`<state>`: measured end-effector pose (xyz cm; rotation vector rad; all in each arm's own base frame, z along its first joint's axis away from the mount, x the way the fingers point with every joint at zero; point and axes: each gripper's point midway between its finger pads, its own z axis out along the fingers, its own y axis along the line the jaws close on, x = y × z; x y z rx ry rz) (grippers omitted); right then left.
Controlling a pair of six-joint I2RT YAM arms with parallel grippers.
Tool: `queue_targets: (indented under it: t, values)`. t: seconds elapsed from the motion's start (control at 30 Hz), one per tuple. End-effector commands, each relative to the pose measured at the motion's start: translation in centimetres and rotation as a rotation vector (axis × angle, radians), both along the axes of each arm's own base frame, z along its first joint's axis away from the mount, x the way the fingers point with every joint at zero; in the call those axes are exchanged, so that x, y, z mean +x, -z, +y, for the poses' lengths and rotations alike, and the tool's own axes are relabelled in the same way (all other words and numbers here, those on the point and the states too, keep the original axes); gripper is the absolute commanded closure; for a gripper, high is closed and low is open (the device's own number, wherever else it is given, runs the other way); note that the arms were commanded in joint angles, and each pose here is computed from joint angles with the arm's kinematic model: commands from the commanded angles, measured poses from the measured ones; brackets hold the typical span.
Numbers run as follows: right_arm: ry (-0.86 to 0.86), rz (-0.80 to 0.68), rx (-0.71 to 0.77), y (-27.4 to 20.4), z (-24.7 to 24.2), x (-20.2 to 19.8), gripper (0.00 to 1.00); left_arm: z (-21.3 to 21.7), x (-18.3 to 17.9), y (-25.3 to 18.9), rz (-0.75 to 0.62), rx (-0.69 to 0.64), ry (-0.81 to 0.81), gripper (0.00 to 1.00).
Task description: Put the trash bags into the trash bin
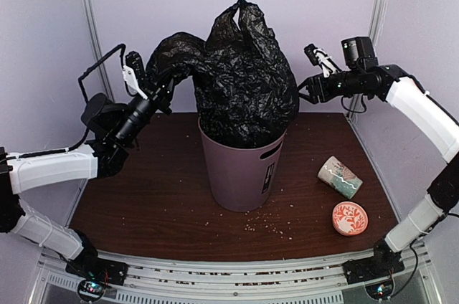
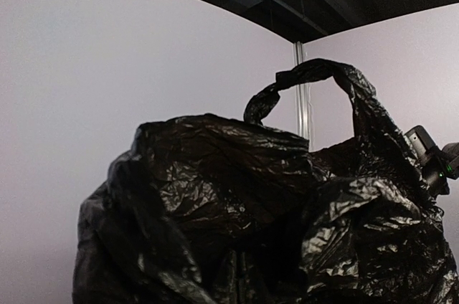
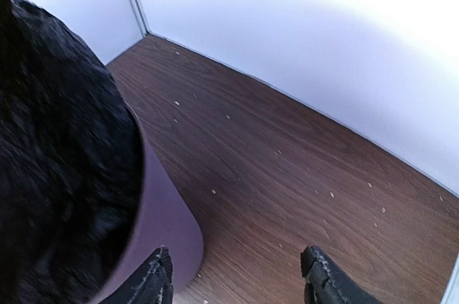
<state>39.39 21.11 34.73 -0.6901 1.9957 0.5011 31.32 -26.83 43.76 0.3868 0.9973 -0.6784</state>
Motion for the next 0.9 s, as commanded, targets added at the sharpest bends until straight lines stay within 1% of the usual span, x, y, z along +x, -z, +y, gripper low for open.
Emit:
queue_targets:
  t: [0.0,0.07,0.13,0.17,0.2,0.27,0.33,0.47,0.6,0.7,0.77,0.87]
  values:
    - [-0.049,-0.005,-0.019,1.2,-1.4,-1.7,0.38,0.9,-1.0,-1.7,-0.059,-0.055,0.009,1.00]
    - [-0.132,-0.034,-0.025,1.1,-1.8,-3.9,0.41,1.2,-1.3,-2.0,-0.063,-0.060,0.010,1.00]
    - [-0.257,-0.098,-0.087,1.4,-1.7,-6.5,0.44,1.4,-1.6,-2.2,-0.062,-0.059,0.009,1.00]
    - [-0.325,-0.130,-0.121,1.6,-1.7,-8.1,0.43,1.5,-1.6,-2.2,-0.059,-0.060,0.006,1.00]
    - [-0.394,-0.167,-0.159,1.9,-1.7,-9.6,0.41,1.6,-1.7,-2.1,-0.057,-0.059,0.005,1.00]
    - [-0.419,-0.237,-0.200,1.5,-1.6,-10.9,0.33,1.8,-1.8,-2.1,-0.056,-0.059,0.002,1.00]
    - [-0.391,-0.294,-0.205,0.2,-1.4,-10.9,0.27,1.8,-1.8,-2.0,-0.052,-0.057,0.003,1.00]
    - [-0.436,-0.305,-0.155,-2.2,1.0,-10.7,0.27,1.7,-1.9,-2.0,-0.051,-0.061,0.010,1.00]
    - [-0.504,-0.307,-0.145,-3.2,4.2,-10.8,0.31,1.4,-1.8,-1.9,-0.042,-0.070,0.036,1.00]
    - [-0.530,-0.309,-0.129,-3.2,6.2,-10.6,0.38,0.5,-1.9,-1.5,-0.033,-0.057,0.076,1.00]
    - [-0.529,-0.297,-0.125,-2.6,7.3,-10.1,0.42,0.2,-1.7,-0.8,-0.016,-0.049,0.089,1.00]
    - [-0.518,-0.240,-0.144,-0.4,8.3,-9.2,0.47,-0.1,-1.5,0.5,0.015,-0.048,0.107,1.00]
